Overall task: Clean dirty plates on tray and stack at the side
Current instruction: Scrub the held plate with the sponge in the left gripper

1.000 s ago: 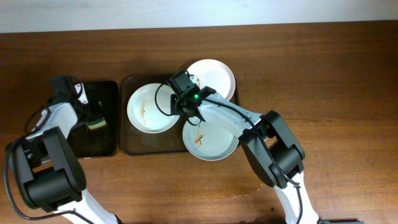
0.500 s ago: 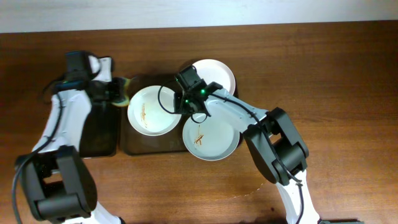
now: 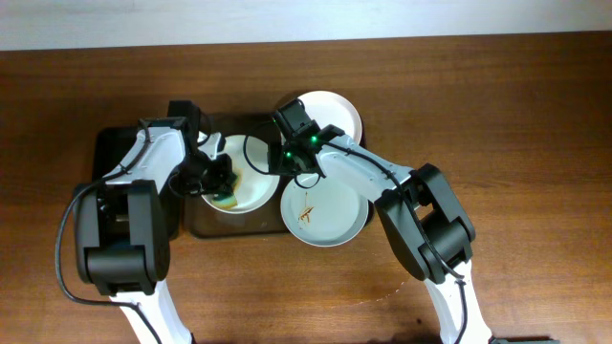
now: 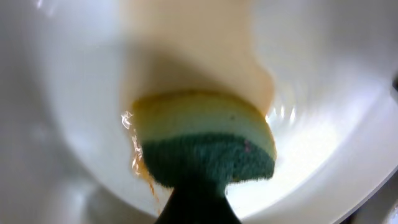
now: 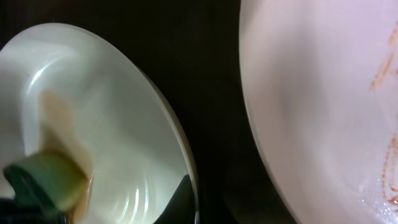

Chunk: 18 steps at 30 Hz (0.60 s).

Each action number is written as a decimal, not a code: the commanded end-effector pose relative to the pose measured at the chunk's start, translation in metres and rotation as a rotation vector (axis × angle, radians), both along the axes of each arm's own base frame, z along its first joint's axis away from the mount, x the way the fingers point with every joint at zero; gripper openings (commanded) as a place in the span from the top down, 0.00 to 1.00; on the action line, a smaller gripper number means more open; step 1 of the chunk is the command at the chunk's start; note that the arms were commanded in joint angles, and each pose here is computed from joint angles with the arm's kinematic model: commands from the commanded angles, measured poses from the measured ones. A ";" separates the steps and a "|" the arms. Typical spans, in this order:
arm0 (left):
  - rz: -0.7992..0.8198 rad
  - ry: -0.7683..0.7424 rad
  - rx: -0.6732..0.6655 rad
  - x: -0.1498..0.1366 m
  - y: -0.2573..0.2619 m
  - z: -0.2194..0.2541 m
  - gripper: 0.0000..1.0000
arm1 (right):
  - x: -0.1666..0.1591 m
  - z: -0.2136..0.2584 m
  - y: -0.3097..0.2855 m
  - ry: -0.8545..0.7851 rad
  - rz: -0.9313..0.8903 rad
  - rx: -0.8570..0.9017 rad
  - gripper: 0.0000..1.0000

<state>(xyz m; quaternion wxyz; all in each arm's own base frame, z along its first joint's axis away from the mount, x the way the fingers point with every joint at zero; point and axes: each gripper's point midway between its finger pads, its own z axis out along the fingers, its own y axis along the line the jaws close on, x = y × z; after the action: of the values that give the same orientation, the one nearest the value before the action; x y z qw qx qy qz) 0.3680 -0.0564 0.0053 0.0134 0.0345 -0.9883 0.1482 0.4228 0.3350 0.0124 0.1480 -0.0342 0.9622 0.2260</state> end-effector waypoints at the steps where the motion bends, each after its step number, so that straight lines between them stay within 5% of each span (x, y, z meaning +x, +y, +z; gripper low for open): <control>1: -0.124 0.043 -0.020 -0.017 -0.010 -0.022 0.99 | 0.006 0.005 0.003 -0.013 0.004 0.025 0.96; 4: 0.053 -0.167 0.340 0.044 0.050 -0.031 0.99 | 0.006 0.005 0.003 -0.013 0.004 0.025 0.96; 6: 0.169 -0.226 0.449 0.061 0.070 -0.033 0.99 | 0.007 0.006 0.004 -0.015 0.004 0.026 0.96; 10: 0.181 -0.179 0.423 0.051 0.053 -0.043 0.99 | 0.010 0.006 0.005 -0.026 0.004 0.033 0.96; 14: -0.158 -0.032 0.113 0.003 -0.027 -0.045 0.99 | 0.010 0.006 0.006 -0.030 0.004 0.036 0.96; 18: -0.070 -0.121 0.144 0.023 -0.017 -0.054 0.99 | 0.011 0.007 0.006 -0.032 0.004 0.037 0.96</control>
<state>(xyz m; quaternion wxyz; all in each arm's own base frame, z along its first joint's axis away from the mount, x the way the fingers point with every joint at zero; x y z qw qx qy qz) 0.4177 -0.0737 0.0022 -0.0951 -0.0279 -0.9925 0.0713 0.4286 0.3372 0.0148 0.1570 -0.0321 0.9585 0.2358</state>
